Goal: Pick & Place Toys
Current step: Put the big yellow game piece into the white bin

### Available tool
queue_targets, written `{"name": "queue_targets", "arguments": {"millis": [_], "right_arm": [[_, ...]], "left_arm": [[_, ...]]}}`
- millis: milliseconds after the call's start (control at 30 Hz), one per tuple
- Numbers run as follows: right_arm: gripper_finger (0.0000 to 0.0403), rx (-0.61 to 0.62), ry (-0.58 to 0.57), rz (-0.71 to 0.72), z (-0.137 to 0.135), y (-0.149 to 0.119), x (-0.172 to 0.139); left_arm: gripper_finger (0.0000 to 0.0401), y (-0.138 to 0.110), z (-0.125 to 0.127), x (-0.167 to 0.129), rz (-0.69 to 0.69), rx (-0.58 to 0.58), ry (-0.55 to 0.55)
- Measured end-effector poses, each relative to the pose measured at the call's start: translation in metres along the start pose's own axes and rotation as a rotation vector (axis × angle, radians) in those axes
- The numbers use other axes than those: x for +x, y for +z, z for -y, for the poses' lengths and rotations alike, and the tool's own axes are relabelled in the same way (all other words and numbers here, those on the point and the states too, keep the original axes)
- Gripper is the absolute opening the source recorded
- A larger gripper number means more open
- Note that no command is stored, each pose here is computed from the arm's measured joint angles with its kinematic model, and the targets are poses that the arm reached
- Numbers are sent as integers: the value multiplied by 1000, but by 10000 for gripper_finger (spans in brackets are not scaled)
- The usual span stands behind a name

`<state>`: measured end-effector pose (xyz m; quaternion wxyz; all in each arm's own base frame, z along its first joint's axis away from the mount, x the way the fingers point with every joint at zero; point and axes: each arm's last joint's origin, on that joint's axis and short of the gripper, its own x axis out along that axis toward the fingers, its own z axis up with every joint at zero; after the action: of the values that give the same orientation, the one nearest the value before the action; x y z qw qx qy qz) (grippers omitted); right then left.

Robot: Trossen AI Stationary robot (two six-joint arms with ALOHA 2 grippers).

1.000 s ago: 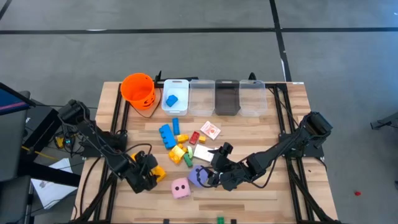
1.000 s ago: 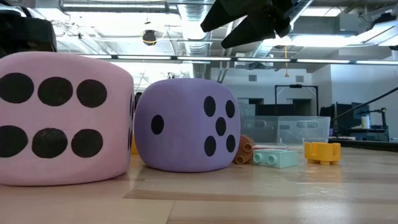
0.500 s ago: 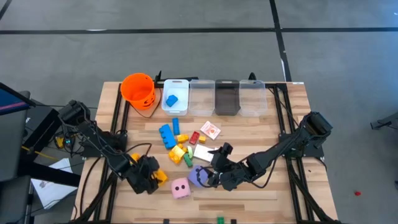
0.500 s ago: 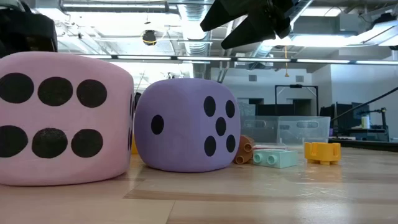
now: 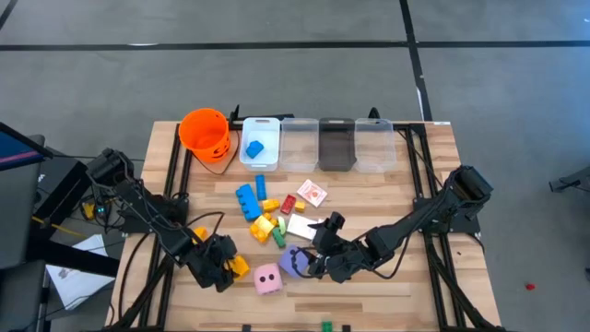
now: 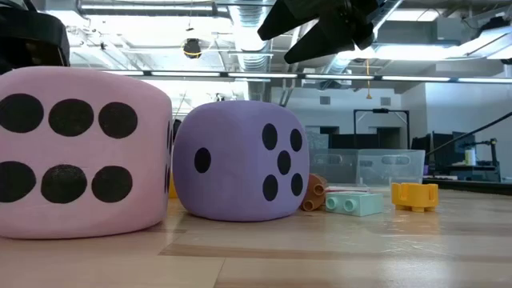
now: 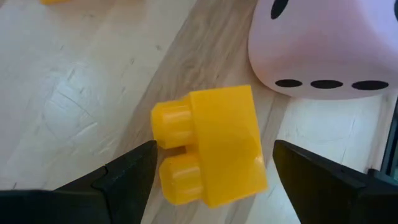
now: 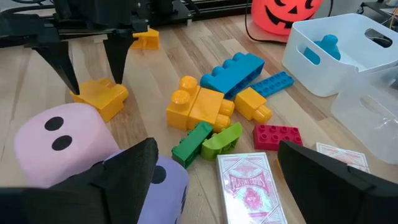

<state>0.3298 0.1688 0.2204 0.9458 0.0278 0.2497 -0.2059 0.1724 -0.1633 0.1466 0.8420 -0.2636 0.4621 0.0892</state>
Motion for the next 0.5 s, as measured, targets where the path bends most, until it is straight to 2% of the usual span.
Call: {"name": "queue_targets", "arguments": {"millis": [333,500], "right_arm": [[331,-2,0,0,0,0,0],[331,-2,0,0,0,0,0]], "left_arm": [[395,2,5,0,18,-19,-52],[388,2,6,0,20,-21,-55]]}}
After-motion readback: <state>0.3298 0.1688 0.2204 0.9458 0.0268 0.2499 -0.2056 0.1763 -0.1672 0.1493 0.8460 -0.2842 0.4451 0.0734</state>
